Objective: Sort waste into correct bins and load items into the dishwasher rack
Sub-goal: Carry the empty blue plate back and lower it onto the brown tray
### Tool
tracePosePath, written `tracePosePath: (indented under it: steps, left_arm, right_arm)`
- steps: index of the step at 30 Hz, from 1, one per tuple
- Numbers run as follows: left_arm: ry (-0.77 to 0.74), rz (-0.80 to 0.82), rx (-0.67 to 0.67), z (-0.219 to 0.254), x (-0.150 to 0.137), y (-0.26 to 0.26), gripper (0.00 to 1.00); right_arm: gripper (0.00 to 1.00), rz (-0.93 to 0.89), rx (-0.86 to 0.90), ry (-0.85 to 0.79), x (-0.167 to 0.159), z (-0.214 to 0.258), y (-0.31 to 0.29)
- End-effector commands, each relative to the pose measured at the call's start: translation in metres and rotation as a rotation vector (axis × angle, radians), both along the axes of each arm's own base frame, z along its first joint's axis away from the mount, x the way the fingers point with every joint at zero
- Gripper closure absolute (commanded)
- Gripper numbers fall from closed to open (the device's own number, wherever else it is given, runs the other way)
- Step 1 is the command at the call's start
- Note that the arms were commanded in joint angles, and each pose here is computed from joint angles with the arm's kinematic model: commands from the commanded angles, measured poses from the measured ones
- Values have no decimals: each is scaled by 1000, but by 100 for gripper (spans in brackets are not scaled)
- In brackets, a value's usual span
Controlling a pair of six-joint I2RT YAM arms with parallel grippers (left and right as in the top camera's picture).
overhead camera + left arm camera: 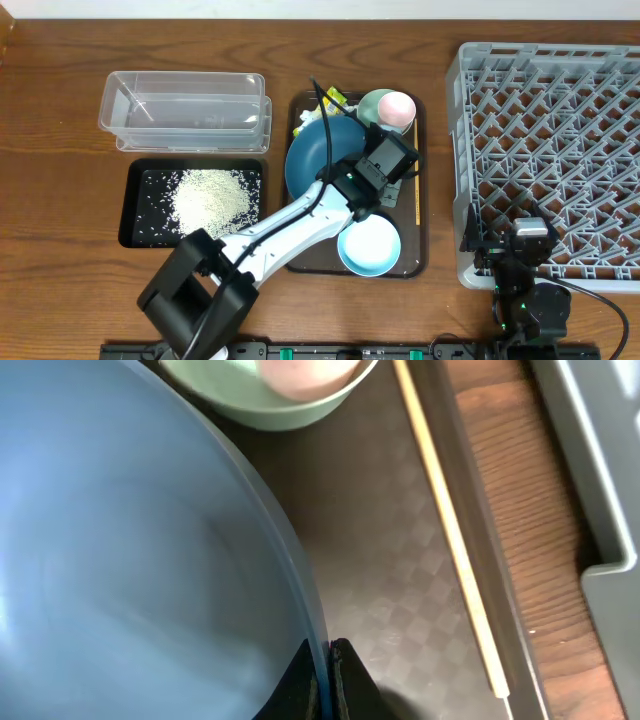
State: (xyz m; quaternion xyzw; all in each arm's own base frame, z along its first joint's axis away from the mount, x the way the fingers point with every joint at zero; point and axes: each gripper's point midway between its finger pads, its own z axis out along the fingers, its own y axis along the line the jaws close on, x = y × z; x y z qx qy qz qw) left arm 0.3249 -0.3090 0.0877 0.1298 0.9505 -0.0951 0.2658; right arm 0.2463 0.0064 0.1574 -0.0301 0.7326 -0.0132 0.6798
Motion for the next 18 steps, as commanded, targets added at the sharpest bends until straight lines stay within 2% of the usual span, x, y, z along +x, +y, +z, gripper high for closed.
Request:
tracePosePath:
  steps: [1, 8, 14, 16, 18]
  left_arm:
    - [19, 58, 21, -5, -3, 8, 94]
    - [103, 21, 14, -13, -26, 0, 92]
    - [116, 1, 3, -13, -31, -5, 70]
    - [116, 2, 3, -12, -31, -4, 56]
    - [112, 1, -1, -9, -31, -4, 54]
  right_arm:
    - [1, 3, -9, 1, 0, -1, 0]
    - [1, 3, -9, 1, 0, -1, 0]
    - [1, 3, -9, 1, 0, -1, 0]
    - [1, 3, -9, 1, 0, -1, 0]
    - [1, 3, -8, 1, 0, -1, 0]
